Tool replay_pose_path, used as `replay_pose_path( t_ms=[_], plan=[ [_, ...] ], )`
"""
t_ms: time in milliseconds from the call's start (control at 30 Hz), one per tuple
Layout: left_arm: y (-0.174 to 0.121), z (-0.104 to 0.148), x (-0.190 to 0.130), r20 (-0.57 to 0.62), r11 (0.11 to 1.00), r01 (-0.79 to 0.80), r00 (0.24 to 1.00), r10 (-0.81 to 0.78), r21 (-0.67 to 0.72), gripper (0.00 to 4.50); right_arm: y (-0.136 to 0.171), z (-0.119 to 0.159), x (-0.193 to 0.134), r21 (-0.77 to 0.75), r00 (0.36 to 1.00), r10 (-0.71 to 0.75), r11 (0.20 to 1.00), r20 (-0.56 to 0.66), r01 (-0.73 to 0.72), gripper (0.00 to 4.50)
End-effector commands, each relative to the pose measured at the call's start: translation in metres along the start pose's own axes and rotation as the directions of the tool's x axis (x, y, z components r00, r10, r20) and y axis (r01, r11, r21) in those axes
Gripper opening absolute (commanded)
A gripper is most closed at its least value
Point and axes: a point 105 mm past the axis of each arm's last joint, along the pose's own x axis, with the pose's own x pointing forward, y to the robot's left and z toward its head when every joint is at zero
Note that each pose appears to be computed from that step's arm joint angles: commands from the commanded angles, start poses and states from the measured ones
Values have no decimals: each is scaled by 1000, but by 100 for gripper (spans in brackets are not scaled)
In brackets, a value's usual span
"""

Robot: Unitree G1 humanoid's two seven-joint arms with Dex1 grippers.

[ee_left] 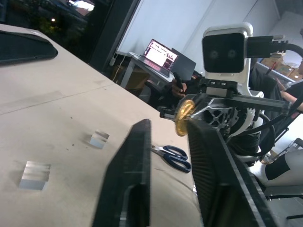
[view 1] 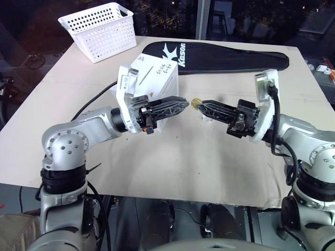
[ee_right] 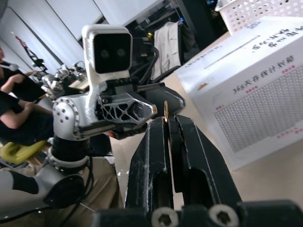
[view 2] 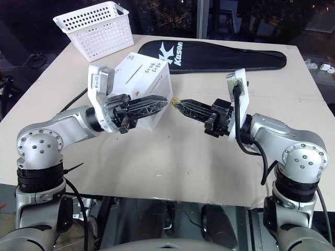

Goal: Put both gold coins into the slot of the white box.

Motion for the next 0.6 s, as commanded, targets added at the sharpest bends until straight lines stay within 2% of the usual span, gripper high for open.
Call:
replay_pose_path(
  t_ms=[33, 600],
  plan=[
    [-10, 6, 2, 6, 998, 32, 999, -33, 52, 118, 12, 6, 2, -9, 998, 61, 998, 28, -61, 0],
    [-22, 2, 2, -7, 995, 104, 995, -104, 1, 118, 20, 4, 6, -1, 996, 91, 996, 23, -91, 0]
  ],
)
